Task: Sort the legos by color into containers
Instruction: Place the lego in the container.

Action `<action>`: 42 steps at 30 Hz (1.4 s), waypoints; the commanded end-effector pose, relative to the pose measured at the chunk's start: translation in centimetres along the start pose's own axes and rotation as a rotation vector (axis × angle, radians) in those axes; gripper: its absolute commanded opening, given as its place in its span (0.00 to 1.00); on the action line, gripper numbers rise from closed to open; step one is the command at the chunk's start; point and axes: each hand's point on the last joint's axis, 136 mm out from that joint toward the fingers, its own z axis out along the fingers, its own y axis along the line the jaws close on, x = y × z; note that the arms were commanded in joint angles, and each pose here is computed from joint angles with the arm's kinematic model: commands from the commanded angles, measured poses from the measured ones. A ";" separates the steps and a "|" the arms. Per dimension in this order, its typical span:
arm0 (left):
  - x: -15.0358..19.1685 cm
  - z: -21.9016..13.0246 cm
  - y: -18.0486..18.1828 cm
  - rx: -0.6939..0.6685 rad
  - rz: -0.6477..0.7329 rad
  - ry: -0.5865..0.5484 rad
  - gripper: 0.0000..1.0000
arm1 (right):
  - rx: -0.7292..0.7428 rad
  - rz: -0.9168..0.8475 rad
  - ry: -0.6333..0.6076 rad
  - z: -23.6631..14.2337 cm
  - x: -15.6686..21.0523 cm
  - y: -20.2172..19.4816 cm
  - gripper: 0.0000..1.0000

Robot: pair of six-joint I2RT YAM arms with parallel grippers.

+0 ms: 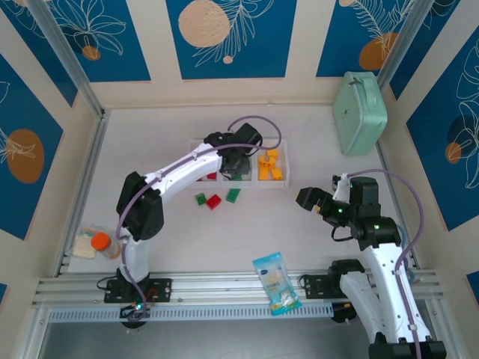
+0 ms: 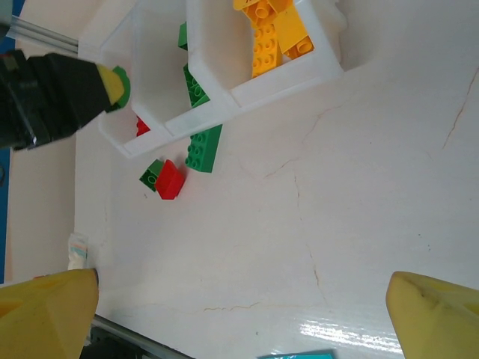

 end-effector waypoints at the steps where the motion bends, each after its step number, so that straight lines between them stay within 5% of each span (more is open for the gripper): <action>1: -0.7 2.0 0.8 -0.033 0.027 0.028 0.20 | -0.006 -0.022 -0.001 -0.8 -0.2 0.6 0.99; 21: 0.6 5.6 -1.5 0.121 -0.029 0.122 0.36 | -0.004 -0.010 -0.002 -0.9 -0.1 0.6 0.99; 26: 0.0 4.3 -1.4 0.139 -0.020 0.084 0.59 | -0.002 -0.007 -0.004 -0.9 -0.1 0.5 0.99; 30: -0.5 2.9 -0.6 0.132 -0.033 0.038 0.67 | -0.001 -0.005 -0.005 -0.9 0.0 0.4 0.99; 38: 1.6 0.1 0.3 0.152 0.013 0.010 0.99 | -0.002 0.004 -0.005 -0.6 0.0 0.3 0.99; 42: 3.9 -0.2 0.4 0.166 0.043 0.045 0.99 | -0.003 0.017 0.004 -0.3 0.2 0.0 0.99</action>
